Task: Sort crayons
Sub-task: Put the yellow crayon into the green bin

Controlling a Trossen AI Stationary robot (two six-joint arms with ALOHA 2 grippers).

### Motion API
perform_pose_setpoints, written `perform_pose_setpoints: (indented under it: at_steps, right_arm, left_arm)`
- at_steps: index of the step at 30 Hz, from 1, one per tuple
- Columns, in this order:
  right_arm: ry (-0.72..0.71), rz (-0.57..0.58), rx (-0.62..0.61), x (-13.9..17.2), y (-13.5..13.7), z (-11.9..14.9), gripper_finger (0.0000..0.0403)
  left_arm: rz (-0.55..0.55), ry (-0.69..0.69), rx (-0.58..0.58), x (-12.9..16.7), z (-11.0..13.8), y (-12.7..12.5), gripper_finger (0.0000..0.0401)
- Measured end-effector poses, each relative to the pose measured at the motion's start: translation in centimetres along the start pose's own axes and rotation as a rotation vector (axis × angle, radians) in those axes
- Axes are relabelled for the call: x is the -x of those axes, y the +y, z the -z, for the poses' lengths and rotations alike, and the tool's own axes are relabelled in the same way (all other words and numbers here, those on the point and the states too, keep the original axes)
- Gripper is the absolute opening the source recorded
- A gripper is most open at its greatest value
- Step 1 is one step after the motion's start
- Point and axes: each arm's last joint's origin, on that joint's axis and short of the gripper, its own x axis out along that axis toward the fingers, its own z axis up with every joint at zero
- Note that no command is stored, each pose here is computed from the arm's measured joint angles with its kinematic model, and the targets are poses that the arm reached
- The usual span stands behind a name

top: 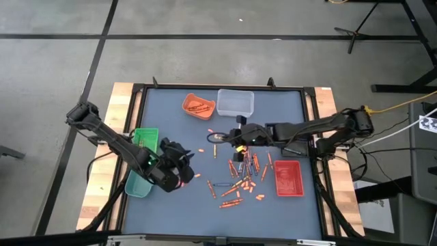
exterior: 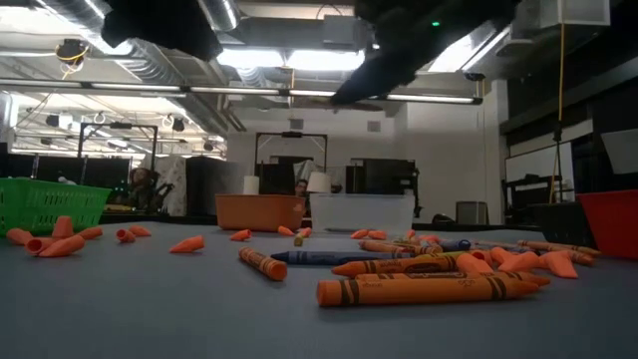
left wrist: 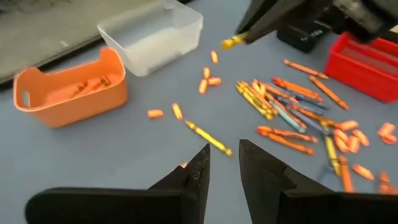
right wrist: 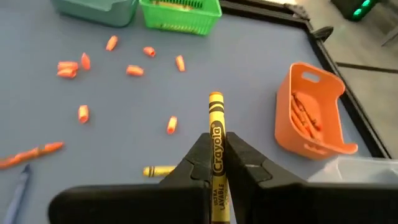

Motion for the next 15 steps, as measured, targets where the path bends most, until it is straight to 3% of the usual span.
perform_pose_setpoints:
  at_steps: [7,15]
  right_arm:
    - [-0.089,-0.047,-0.031,2.4,-0.2,1.7,0.0024]
    - [-0.262,-0.229,-0.054,2.2,0.7,3.3,0.0024]
  left_arm:
    - [-0.066,-0.069,-0.010,-3.8,2.9,-2.8,0.0071]
    - [-0.037,-0.172,-0.039,-8.0,4.2,-5.8,0.0071]
